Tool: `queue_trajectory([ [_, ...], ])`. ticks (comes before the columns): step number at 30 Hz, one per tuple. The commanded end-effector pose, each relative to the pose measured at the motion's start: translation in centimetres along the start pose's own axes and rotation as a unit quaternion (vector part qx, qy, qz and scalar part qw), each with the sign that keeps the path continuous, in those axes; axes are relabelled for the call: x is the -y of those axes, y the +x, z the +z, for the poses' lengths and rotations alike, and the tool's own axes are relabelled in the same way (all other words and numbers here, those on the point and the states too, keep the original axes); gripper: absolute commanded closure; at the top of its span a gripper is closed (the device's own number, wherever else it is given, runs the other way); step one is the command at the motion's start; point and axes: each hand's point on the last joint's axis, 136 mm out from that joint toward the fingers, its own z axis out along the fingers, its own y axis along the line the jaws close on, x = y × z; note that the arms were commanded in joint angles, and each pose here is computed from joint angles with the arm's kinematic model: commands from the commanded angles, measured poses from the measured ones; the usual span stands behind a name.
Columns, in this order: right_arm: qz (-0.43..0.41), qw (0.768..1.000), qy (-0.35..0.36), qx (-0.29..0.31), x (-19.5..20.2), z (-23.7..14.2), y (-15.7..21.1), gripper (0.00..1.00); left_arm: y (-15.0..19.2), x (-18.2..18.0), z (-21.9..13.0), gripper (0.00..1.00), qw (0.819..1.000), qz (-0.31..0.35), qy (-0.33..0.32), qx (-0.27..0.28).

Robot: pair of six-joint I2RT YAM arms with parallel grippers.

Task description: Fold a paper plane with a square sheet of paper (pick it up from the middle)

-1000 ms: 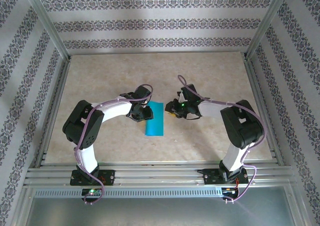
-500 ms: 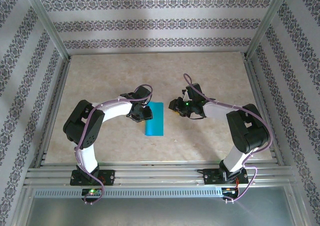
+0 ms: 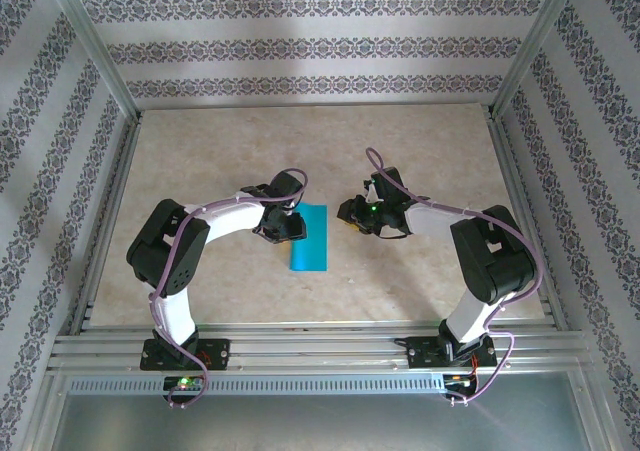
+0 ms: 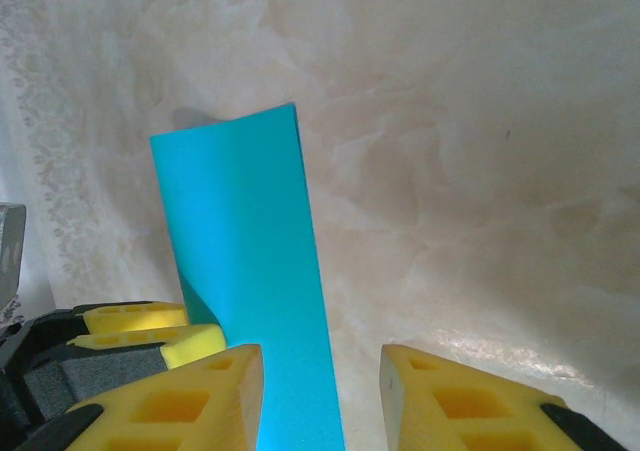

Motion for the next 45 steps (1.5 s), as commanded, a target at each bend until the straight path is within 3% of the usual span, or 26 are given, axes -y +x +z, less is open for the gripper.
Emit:
queue_trajectory([
  [1,0.003,1.000,0.008,-0.002,0.7,0.5,0.3,0.63,1.2,-2.3,1.3,0.64,0.999,0.008,-0.045,-0.027],
  [10,-0.020,0.999,-0.008,-0.027,-1.1,1.6,1.5,0.65,1.5,-2.9,1.6,0.65,0.998,0.002,-0.057,-0.032],
  [18,-0.042,0.997,-0.019,-0.065,-3.1,3.6,3.8,0.79,1.7,-3.0,1.9,0.65,0.998,-0.003,-0.057,-0.036],
  [31,-0.040,0.996,-0.018,-0.080,-3.1,4.4,4.6,0.77,2.1,-3.2,2.4,0.64,0.997,-0.021,-0.063,-0.047],
  [45,-0.040,0.995,0.004,-0.094,-2.2,5.2,5.2,0.83,2.3,-3.2,2.6,0.65,0.997,-0.003,-0.060,-0.053],
])
